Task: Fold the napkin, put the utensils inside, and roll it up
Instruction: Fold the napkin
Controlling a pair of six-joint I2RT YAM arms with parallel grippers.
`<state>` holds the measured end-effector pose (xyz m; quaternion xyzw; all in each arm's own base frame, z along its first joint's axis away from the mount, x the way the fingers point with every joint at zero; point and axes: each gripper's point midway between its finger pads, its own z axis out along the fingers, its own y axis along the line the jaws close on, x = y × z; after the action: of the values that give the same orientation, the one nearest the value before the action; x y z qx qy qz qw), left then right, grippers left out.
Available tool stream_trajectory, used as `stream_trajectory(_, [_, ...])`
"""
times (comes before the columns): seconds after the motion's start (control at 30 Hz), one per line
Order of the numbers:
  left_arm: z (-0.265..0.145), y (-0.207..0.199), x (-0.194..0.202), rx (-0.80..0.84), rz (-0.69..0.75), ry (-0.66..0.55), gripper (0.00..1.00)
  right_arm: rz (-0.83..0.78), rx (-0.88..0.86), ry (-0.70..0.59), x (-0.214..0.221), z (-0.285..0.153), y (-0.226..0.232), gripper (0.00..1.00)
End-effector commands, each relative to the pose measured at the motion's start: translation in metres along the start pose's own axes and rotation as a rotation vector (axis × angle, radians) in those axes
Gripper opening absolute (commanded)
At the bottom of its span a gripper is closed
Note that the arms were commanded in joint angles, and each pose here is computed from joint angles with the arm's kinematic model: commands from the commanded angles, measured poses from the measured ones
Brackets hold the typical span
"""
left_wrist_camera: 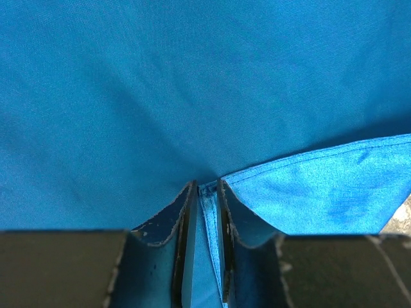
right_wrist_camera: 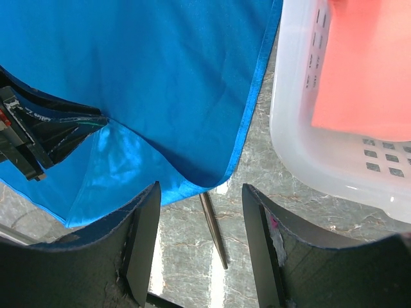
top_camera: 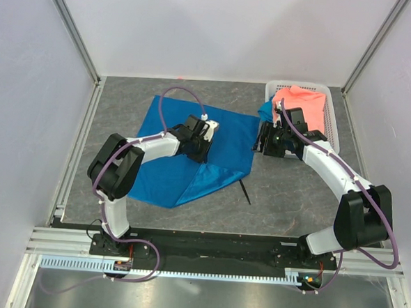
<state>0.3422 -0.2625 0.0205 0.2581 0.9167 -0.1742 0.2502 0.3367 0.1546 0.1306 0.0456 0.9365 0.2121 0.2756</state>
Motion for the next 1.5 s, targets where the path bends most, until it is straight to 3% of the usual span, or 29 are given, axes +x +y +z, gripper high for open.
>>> stream_trajectory(0.0, [-0.003, -0.005, -0.005, -0.023, 0.006, -0.04, 0.25, -0.016, -0.009, -0.03, -0.006, -0.002, 0.0, 0.62])
stream_trajectory(0.2, [-0.01, -0.014, -0.011, 0.001, 0.003, -0.068, 0.3, -0.014, -0.011, -0.026, -0.004, -0.001, -0.001, 0.62])
stream_trajectory(0.47, [-0.012, -0.016, -0.006, -0.01, -0.015, -0.066, 0.3, -0.015, -0.007, -0.032, -0.004, -0.003, -0.003, 0.63])
stream_trajectory(0.83, [-0.014, -0.023, -0.001, -0.001, -0.007, -0.075, 0.13, -0.011, -0.005, -0.034, -0.004, -0.003, -0.003, 0.63])
stream_trajectory(0.97, [-0.02, -0.025, -0.007, 0.002, -0.017, -0.097, 0.02, -0.011, -0.004, -0.035, -0.003, -0.003, -0.004, 0.63])
stream_trajectory(1.47, [-0.038, -0.04, -0.016, 0.062, -0.049, -0.136, 0.02, -0.019, 0.003, -0.034, -0.001, -0.004, -0.008, 0.63])
